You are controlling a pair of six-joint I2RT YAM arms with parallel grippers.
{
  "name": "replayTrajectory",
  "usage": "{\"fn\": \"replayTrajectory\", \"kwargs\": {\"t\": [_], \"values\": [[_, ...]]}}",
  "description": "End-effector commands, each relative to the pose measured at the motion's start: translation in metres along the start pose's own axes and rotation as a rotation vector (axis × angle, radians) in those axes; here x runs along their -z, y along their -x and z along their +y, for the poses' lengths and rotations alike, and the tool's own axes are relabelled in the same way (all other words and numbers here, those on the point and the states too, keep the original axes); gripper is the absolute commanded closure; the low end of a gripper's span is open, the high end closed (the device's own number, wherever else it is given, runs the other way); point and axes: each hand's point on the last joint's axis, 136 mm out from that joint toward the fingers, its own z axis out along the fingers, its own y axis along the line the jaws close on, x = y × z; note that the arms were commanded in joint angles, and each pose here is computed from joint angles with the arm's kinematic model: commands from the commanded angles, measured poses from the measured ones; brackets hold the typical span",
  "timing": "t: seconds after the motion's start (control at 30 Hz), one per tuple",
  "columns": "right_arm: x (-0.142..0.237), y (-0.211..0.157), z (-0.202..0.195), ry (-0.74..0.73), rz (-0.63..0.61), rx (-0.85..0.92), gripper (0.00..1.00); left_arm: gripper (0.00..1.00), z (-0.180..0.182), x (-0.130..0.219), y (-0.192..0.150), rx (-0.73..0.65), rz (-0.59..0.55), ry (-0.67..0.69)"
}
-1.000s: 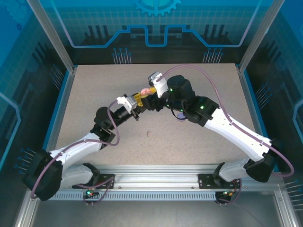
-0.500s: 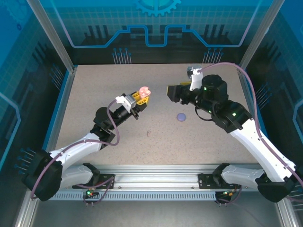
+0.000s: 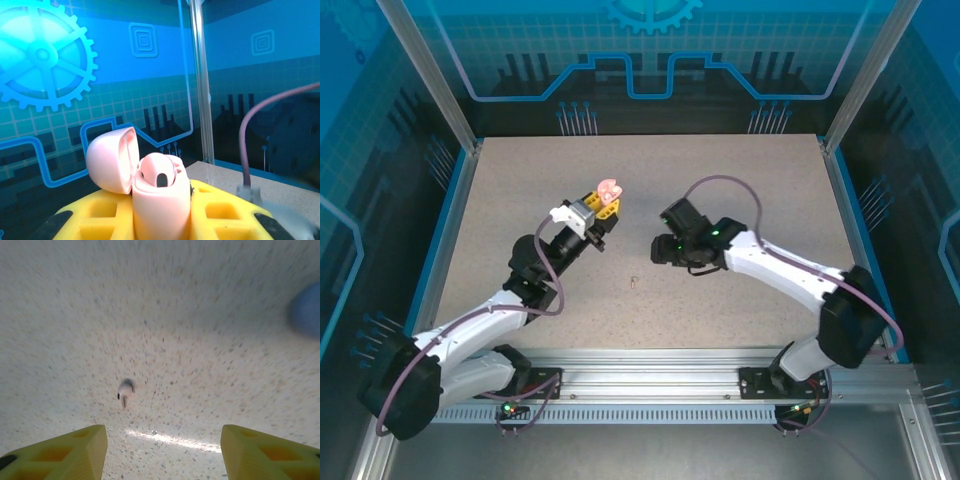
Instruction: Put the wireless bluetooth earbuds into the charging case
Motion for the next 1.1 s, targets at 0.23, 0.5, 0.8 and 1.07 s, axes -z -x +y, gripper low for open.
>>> {"fn": "replayTrajectory", "kwargs": {"t": [0.23, 0.5, 0.8, 1.07], "values": [[-0.065, -0.027, 0.039, -0.134, 0.105, -0.012, 0.40, 1.00, 0.019, 0.012, 0.017, 0.022, -0.055, 0.094], [-0.091, -0.037, 0.045, -0.212, 0.141, -0.013, 0.43, 1.00, 0.024, 0.015, 0.019, 0.038, -0.065, 0.109], [-0.107, -0.043, 0.044, -0.240, 0.164, -0.019, 0.49, 1.00, 0.028, 0.018, 0.021, 0.044, -0.075, 0.120], [-0.117, -0.049, 0.040, -0.262, 0.178, -0.021, 0.55, 1.00, 0.029, 0.020, 0.019, 0.052, -0.075, 0.122]]}}
